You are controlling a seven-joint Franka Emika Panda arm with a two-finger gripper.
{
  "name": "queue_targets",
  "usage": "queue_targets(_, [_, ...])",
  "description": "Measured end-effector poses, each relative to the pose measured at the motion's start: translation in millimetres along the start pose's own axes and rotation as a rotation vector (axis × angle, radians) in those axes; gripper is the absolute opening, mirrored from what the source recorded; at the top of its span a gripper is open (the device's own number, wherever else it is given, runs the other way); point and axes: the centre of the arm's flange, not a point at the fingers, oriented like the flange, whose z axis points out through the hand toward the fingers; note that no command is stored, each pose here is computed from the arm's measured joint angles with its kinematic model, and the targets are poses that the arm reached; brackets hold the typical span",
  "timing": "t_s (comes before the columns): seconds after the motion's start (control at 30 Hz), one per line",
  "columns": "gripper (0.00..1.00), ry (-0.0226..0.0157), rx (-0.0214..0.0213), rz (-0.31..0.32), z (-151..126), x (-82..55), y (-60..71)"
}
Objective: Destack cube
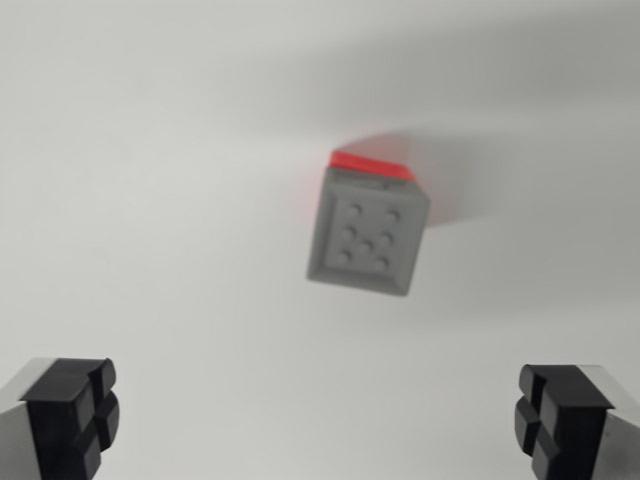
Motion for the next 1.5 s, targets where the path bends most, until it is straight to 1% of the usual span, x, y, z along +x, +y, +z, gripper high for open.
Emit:
queue_targets(0.1, [1.0, 0.0007, -0.0051, 0.047, 12.1, 1.9, 3.7])
queue_targets(0.17, [1.0, 0.0003, -0.0104, 0.078, 21.3, 3.0, 6.6])
queue_targets(0.27, [1.0, 0.0003, -0.016, 0.127, 34.2, 4.9, 10.6])
queue_targets(0.3, [1.0, -0.0003, -0.0189, 0.144, 38.8, 5.5, 12.0])
queue_targets(0.33, [1.0, -0.0002, -0.0207, 0.161, 43.2, 6.2, 13.3])
queue_targets(0.4, [1.0, -0.0002, -0.023, 0.174, 49.4, 7.0, 14.8])
queue_targets(0.5, [1.0, 0.0014, -0.0224, 0.18, 61.4, 7.6, 15.5])
queue_targets(0.57, [1.0, 0.0017, -0.0231, 0.18, 70.7, 7.4, 15.5])
queue_targets(0.6, [1.0, 0.0016, -0.0242, 0.18, 75.5, 7.5, 15.5])
queue_targets(0.67, [1.0, 0.0024, -0.024, 0.18, 85.0, 7.7, 15.4])
queue_targets(0.73, [1.0, 0.0026, -0.0252, 0.18, 94.4, 7.7, 15.7])
queue_targets(0.9, [1.0, 0.0037, -0.0257, 0.18, 113.2, 7.6, 16.5])
queue_targets(1.0, [1.0, 0.0047, -0.0253, 0.18, 123.6, 7.7, 16.7])
queue_targets(1.07, [1.0, 0.0048, -0.0261, 0.18, 132.0, 7.8, 16.9])
queue_targets(1.23, [1.0, 0.0053, -0.0267, 0.18, 148.2, 7.6, 17.4])
queue_targets(1.3, [1.0, 0.0059, -0.026, 0.18, 154.9, 7.5, 17.6])
queue_targets(1.47, [1.0, 0.0058, -0.0275, 0.18, 169.3, 7.1, 18.4])
queue_targets(1.5, [1.0, 0.006, -0.0271, 0.18, 171.7, 7.1, 18.5])
